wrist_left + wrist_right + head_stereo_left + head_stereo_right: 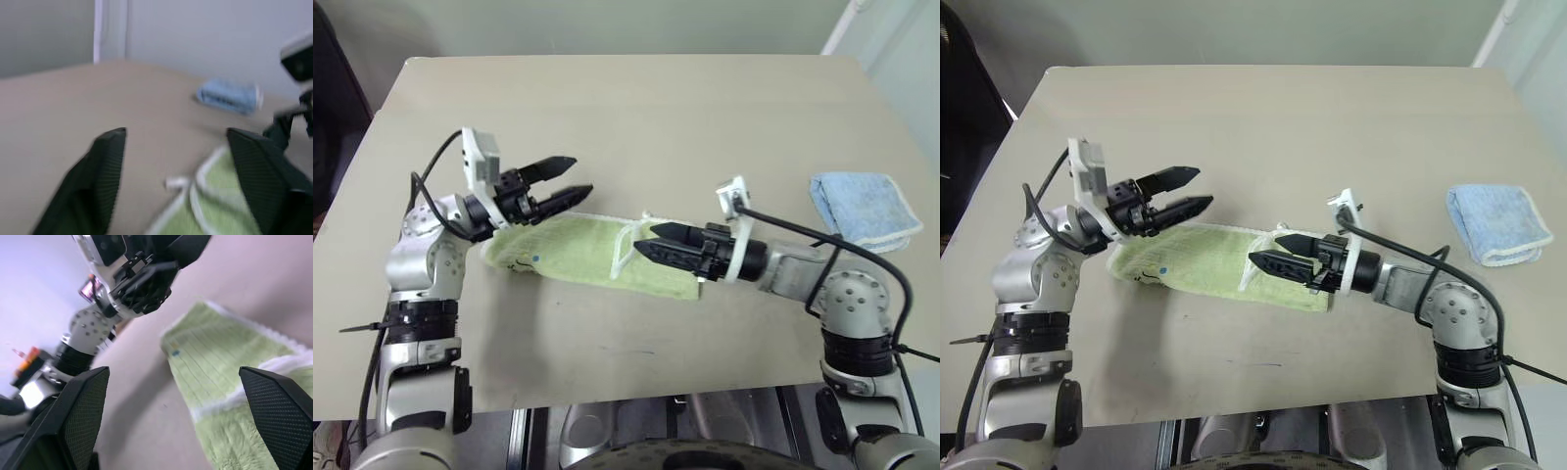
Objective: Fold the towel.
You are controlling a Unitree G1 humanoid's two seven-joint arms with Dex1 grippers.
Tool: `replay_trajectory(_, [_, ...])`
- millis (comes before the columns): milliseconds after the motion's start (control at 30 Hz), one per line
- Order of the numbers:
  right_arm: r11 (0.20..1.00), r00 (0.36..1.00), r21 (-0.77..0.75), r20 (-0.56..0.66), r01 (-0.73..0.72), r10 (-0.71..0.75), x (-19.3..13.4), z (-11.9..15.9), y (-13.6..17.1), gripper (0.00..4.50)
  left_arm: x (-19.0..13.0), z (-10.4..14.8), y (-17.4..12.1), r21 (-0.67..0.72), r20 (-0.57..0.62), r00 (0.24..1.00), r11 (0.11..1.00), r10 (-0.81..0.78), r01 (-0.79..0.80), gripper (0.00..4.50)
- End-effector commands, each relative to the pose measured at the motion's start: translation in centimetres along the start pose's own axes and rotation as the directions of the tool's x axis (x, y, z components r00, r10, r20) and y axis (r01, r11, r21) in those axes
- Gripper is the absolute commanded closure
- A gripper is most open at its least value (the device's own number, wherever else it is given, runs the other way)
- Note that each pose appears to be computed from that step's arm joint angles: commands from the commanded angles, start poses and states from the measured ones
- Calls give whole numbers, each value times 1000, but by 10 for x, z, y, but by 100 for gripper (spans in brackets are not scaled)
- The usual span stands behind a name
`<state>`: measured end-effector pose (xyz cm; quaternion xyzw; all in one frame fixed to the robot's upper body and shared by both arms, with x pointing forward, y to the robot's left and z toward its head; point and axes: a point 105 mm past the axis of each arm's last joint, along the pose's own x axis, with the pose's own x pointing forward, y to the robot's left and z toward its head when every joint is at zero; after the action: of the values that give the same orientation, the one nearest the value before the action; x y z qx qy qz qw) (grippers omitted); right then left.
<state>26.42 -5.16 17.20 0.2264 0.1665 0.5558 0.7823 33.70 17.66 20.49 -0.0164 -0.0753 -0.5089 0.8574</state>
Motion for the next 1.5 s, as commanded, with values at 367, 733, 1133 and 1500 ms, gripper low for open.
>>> replay_trajectory(367, [964, 971, -162, 149, 213, -189, -17, 10, -18, 384, 10, -9, -42, -135, 1, 956, 947, -293, 290, 450])
replay_trajectory(733, [871, 939, -352, 167, 342, -301, 1, -11, -42, 447, 29, -60, -71, -31, -134, 916, 925, -379, 378, 450])
replay_trajectory(1133, [795, 906, -456, 67, 400, -418, 15, -44, -72, 447, 23, -106, -68, 25, -416, 800, 873, -433, 486, 450])
replay_trajectory(1500, [729, 873, -549, 2, 408, -487, 12, -60, -88, 447, 30, -98, -72, -68, -296, 859, 906, -417, 417, 450])
